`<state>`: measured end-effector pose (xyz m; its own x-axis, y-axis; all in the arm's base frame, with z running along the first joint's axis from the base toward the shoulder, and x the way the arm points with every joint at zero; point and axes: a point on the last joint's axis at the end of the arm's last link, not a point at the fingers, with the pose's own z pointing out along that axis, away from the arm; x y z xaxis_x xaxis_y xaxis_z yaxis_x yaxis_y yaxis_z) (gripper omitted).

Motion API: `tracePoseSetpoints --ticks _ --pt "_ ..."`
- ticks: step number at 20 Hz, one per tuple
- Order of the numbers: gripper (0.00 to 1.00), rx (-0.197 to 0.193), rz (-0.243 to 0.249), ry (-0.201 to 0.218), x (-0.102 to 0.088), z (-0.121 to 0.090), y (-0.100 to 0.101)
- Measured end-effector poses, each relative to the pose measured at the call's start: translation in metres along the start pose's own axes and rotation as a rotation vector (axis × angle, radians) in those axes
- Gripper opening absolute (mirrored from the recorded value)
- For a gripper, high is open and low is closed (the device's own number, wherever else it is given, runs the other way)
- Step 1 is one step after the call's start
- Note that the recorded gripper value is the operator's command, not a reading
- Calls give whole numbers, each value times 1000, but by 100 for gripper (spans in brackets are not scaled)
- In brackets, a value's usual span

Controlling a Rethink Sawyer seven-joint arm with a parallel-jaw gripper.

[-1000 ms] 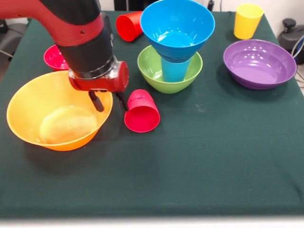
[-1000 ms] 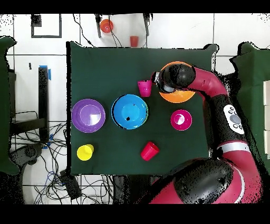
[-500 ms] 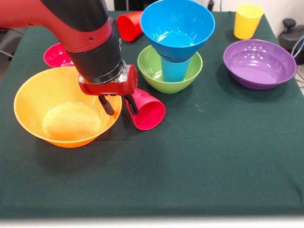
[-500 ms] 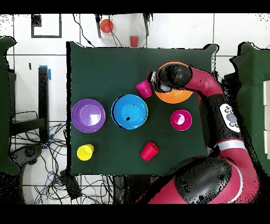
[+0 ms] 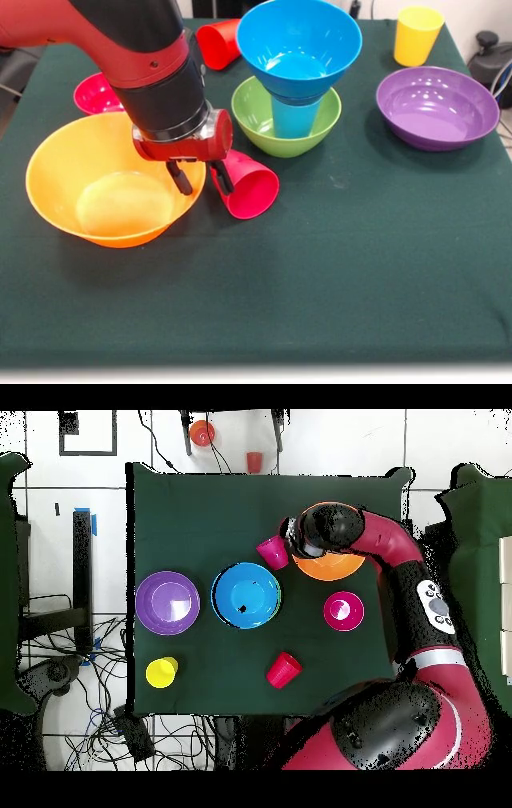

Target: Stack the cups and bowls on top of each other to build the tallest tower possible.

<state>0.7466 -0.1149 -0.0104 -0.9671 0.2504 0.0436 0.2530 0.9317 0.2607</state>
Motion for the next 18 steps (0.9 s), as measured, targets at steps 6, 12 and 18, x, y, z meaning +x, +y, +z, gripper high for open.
tracePoseSetpoints --ticks 6,12,18 --pt "100 23 -14 -17 -4 -13 4" --pt "100 106 -49 -66 -16 -44 6" --pt "100 168 -62 -111 -30 -67 4"
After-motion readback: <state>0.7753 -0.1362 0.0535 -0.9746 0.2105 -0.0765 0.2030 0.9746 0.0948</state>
